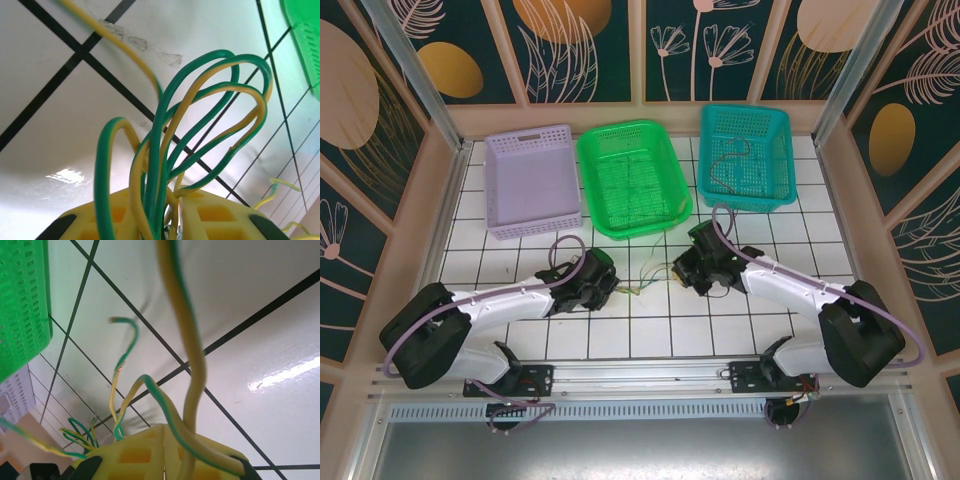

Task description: Untangle the cables

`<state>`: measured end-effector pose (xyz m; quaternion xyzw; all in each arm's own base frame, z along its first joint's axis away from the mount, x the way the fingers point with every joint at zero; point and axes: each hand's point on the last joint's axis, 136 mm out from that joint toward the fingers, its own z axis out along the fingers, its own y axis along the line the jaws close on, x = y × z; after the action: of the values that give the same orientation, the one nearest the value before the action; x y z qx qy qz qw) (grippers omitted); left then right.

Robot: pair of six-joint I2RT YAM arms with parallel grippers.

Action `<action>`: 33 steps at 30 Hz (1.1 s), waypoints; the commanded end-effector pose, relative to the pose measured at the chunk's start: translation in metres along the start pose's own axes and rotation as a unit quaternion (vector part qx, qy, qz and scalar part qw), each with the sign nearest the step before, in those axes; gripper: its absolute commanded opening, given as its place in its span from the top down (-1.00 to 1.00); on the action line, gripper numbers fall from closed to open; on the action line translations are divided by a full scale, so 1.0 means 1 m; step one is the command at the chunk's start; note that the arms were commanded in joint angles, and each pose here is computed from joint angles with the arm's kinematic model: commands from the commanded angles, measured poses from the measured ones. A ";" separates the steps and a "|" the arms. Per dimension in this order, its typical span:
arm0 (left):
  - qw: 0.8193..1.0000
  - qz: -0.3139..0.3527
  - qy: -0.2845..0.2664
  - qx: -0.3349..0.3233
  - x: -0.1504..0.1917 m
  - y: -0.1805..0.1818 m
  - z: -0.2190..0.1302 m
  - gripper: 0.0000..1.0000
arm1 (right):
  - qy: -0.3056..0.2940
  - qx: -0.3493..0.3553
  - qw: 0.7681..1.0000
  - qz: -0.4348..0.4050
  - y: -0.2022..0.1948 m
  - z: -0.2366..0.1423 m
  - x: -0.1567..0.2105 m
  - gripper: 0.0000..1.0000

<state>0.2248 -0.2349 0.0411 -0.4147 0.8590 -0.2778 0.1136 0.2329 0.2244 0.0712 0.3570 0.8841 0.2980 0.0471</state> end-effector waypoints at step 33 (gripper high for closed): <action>0.989 0.066 -0.069 -0.114 -0.035 0.043 -0.015 -0.19 | -0.099 0.079 0.992 -0.029 -0.039 -0.023 -0.050 1.00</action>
<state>0.2206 -0.2111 0.0317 -0.4000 0.8848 -0.2052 0.1225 0.2426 0.1774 0.0694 0.3549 0.9009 0.2289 0.0997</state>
